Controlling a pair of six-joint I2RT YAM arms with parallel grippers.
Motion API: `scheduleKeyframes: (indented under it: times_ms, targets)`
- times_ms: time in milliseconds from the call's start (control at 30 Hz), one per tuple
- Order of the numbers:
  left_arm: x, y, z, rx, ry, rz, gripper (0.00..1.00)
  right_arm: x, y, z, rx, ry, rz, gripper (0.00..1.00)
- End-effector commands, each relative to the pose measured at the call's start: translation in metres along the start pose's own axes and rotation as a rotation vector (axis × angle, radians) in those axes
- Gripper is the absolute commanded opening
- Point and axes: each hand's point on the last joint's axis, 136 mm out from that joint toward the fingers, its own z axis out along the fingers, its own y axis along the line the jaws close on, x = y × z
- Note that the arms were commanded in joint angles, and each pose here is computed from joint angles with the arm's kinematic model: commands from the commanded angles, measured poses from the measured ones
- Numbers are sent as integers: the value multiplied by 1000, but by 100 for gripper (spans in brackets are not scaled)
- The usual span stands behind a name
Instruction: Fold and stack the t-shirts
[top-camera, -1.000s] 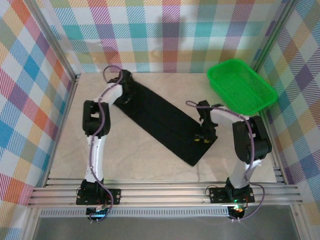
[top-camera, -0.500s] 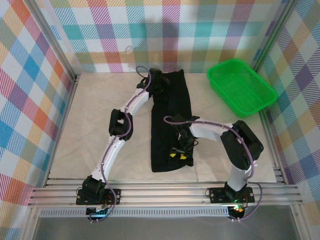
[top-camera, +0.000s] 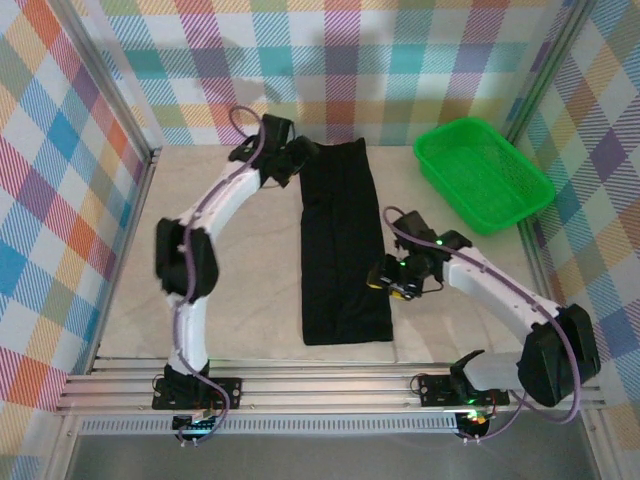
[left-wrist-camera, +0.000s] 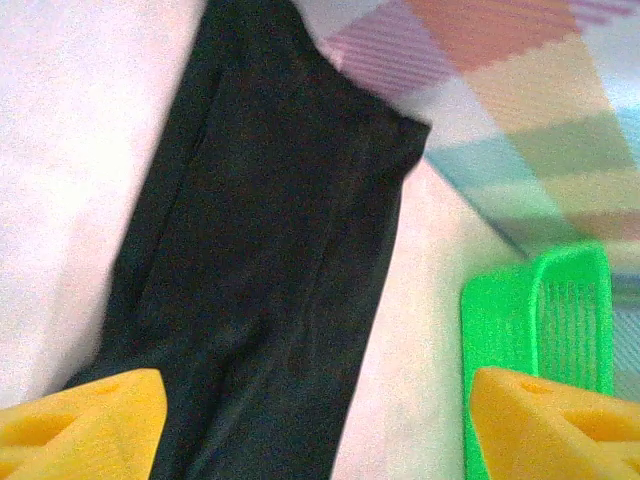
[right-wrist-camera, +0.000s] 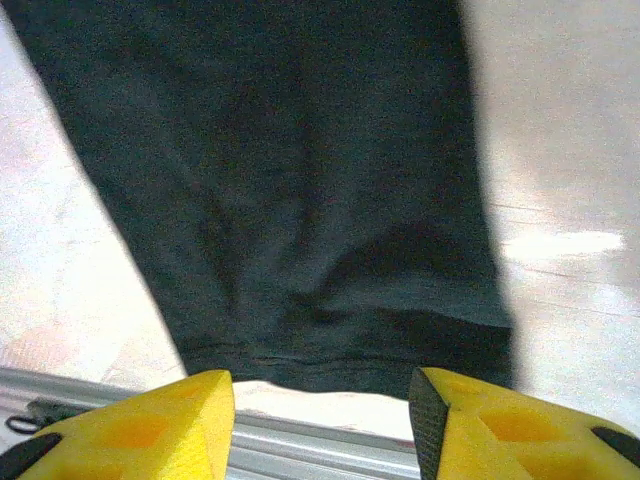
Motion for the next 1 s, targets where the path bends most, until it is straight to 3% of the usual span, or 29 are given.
scheduleKeyframes:
  times_ms: [0, 100, 133, 200, 333, 467, 700, 833, 967]
  targets:
    - [86, 65, -15, -123, 239, -29, 65, 24, -33, 10, 43, 103, -14, 51]
    - [166, 119, -54, -198, 458, -11, 35, 40, -36, 25, -1, 187, -22, 50]
    - [189, 132, -65, -209, 520, -12, 31, 46, -38, 31, -2, 219, -13, 50]
    - [241, 162, -89, -234, 650, -34, 33, 53, -44, 42, -1, 263, 7, 49]
    - [299, 200, -112, -282, 763, -57, 53, 57, -47, 57, -7, 307, 14, 50]
    - [319, 203, -106, -263, 769, -87, 55, 59, -50, 69, 5, 347, 20, 50]
    - [338, 207, -82, -304, 783, -47, 43, 58, -50, 76, 5, 367, 42, 44]
    - [340, 194, -68, -280, 776, -36, 28, 60, -48, 77, 0, 367, 50, 37]
    - [344, 198, -68, -304, 778, -19, 1, 61, -48, 76, -5, 354, 52, 15]
